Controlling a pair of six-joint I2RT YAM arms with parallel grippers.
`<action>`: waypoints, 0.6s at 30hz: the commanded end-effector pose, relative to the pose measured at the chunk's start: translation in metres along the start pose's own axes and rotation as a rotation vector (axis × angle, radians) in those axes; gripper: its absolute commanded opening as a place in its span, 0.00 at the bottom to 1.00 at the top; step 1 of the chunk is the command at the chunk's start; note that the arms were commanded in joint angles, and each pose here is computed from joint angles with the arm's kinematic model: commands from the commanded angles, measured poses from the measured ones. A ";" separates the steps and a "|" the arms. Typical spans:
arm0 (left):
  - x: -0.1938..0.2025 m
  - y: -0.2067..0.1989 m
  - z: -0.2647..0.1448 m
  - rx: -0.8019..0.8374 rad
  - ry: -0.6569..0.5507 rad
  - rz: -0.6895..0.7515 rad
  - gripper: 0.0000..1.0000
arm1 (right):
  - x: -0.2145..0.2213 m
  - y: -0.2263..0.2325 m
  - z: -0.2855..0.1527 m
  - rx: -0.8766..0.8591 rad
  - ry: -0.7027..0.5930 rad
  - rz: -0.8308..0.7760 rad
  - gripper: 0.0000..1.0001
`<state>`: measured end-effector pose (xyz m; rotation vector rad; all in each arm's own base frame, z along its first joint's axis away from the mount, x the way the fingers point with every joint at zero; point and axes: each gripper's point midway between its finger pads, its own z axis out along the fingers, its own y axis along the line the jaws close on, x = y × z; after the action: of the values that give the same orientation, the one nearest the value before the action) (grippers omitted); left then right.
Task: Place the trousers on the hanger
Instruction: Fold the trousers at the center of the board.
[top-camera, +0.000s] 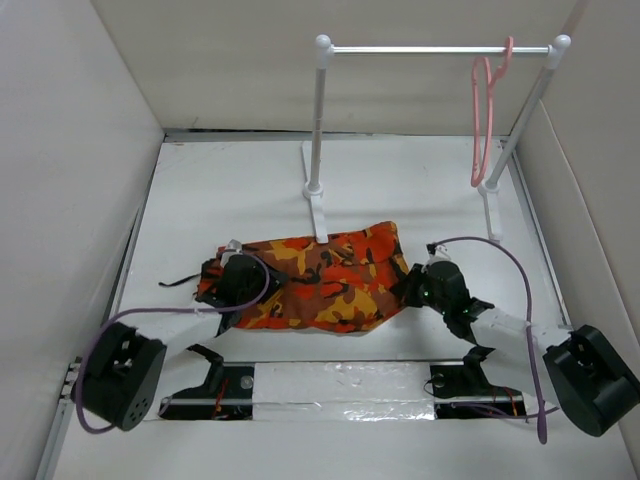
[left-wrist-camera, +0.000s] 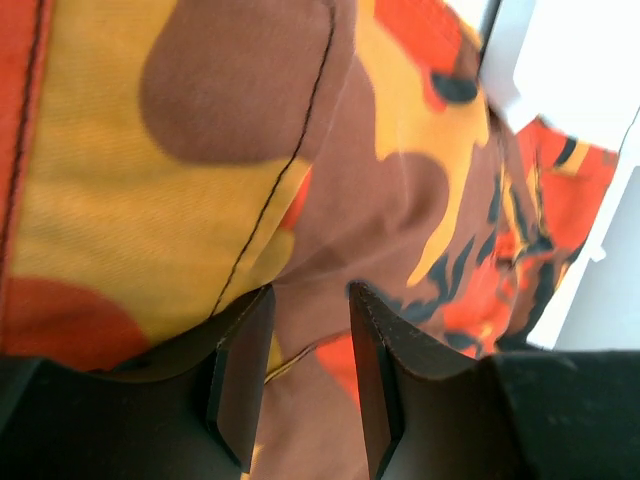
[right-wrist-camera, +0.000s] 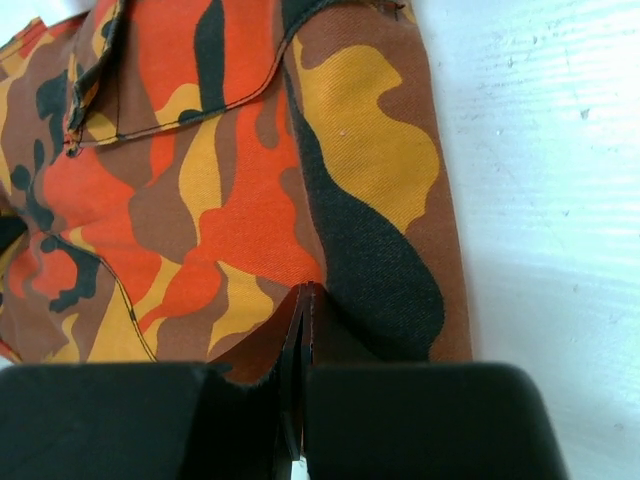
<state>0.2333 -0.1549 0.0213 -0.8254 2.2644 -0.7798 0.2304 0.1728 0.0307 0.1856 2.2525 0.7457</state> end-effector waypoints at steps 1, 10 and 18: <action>-0.008 0.012 0.018 -0.069 0.008 0.070 0.35 | 0.030 -0.003 -0.007 0.002 0.077 0.010 0.00; -0.053 -0.025 0.033 -0.110 -0.101 0.211 0.34 | 0.034 0.011 -0.019 -0.007 0.084 -0.025 0.00; -0.063 -0.040 -0.016 -0.013 -0.214 0.242 0.25 | -0.054 0.078 -0.050 -0.092 -0.093 -0.088 0.06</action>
<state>0.2823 -0.1451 0.0673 -0.6261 2.1797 -0.5967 0.2053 0.1854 0.0623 0.1159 2.2779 0.7469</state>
